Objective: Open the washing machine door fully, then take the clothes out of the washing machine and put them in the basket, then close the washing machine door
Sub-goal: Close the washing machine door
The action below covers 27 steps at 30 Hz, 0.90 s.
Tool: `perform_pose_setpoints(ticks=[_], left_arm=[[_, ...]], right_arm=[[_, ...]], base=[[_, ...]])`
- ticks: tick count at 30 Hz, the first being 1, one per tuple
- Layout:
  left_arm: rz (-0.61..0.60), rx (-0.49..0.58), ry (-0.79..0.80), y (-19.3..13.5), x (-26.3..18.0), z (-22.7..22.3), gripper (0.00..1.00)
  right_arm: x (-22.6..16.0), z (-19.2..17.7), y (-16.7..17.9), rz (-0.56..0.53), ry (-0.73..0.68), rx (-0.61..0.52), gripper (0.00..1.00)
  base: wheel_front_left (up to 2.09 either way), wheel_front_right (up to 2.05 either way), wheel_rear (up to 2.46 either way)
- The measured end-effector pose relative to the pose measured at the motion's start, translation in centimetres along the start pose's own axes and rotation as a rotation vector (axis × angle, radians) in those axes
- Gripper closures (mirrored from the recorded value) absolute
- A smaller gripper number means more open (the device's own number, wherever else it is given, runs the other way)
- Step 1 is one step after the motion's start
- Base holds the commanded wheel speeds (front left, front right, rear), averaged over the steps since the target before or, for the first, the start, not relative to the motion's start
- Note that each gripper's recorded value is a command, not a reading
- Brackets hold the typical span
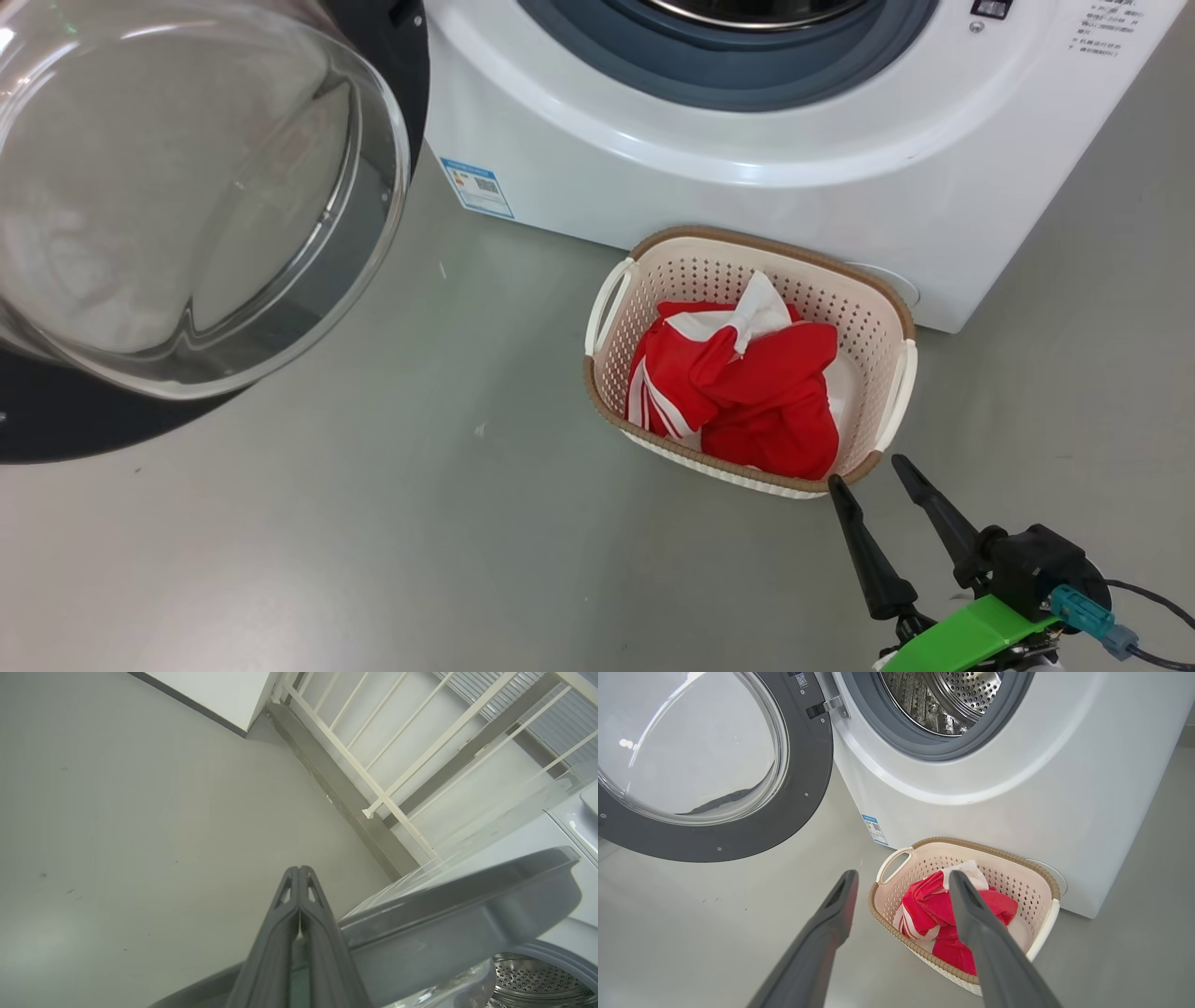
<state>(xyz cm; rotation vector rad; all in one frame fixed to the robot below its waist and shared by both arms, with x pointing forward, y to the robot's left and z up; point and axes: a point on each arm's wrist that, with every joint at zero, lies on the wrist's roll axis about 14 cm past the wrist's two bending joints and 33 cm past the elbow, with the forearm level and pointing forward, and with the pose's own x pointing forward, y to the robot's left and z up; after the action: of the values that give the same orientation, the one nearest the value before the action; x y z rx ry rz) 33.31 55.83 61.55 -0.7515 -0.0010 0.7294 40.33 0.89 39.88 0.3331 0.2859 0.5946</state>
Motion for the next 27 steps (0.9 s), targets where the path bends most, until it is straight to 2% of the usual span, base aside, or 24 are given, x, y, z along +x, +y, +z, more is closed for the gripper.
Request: perform_pose_setpoints(ticks=[12,27], left_arm=[[-0.012,0.001,0.160,-0.1,0.2,-2.3,1.00],[-0.125,0.060,0.295,-1.2,-2.6,-3.3,1.00]], right_arm=[[0.6,0.0,-0.1,0.006,-0.003,0.001,0.00],[0.2,2.0,1.0,0.016,-0.051,-0.023,0.00]], base=[[0.00,0.00,0.00],[0.00,0.00,0.00]])
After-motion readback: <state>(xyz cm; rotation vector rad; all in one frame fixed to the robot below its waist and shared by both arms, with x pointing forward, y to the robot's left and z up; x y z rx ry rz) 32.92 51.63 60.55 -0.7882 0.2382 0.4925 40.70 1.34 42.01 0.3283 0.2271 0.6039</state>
